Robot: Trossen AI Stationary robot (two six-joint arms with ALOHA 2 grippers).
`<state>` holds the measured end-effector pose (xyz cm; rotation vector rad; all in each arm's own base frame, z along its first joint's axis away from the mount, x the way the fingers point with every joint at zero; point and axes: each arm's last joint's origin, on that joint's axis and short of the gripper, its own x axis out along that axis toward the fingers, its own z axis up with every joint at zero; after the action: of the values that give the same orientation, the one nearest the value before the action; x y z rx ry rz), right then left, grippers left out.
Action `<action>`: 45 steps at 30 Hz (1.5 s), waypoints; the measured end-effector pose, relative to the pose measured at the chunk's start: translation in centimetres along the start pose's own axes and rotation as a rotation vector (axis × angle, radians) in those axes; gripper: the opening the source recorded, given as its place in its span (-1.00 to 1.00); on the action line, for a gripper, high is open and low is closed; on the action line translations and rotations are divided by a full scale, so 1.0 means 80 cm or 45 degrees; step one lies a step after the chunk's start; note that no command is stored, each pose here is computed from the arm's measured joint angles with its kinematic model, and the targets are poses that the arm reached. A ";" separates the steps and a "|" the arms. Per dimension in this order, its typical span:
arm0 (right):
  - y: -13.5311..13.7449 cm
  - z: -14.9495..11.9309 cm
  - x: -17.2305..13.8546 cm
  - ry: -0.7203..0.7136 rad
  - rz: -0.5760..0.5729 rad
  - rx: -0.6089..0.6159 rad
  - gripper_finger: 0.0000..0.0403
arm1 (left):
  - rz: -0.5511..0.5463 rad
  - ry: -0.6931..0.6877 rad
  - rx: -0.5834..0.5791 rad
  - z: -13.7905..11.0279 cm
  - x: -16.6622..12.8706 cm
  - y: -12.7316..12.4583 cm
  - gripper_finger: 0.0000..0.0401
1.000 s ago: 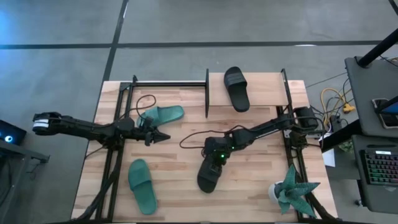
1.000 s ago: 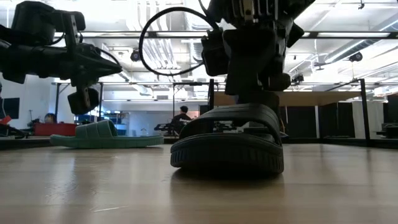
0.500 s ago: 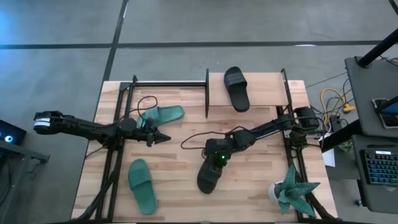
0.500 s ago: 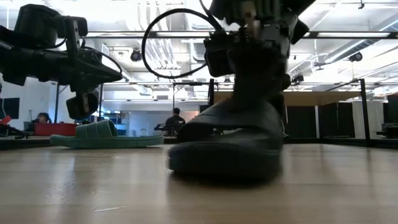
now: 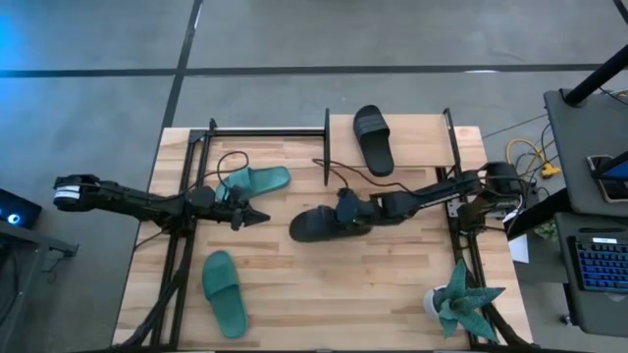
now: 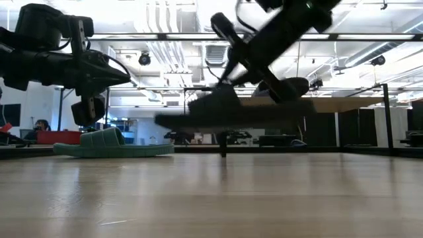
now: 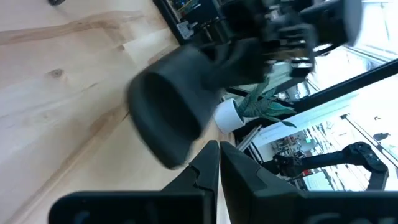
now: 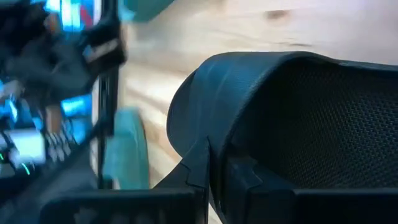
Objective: Pick and place slides into the shelf
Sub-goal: Put the black slipper on the shelf
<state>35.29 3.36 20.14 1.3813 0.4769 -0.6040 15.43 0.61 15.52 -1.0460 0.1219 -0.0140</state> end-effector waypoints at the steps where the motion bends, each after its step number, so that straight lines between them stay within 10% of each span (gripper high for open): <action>1: -0.012 -0.002 0.003 -0.035 -0.038 0.050 -0.93 | 0.002 0.001 0.000 0.000 0.000 0.000 -1.00; 8: -0.056 -0.007 0.009 -0.106 -0.142 0.246 -0.69 | 0.000 0.001 0.002 0.000 0.000 0.000 -1.00; 18: -0.047 -0.009 -0.003 0.086 -0.240 -0.215 -0.15 | 0.005 0.005 0.005 -0.001 0.001 0.001 -1.00; 22: -0.042 -0.010 -0.009 0.175 -0.316 -0.594 -0.06 | 0.003 0.004 -0.001 -0.001 0.000 0.001 -1.00; 33: 0.010 -0.030 -0.037 0.166 -0.352 -2.233 -0.07 | -0.018 -0.006 0.000 0.000 0.000 -0.001 -1.00; 45: -0.012 -0.031 -0.005 0.366 -0.442 -2.791 0.02 | -0.025 0.006 -0.001 -0.002 0.001 -0.002 -1.00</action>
<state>34.45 5.81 19.29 -0.7471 1.0775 0.0947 15.47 0.40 15.63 -1.0478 0.1158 -0.0338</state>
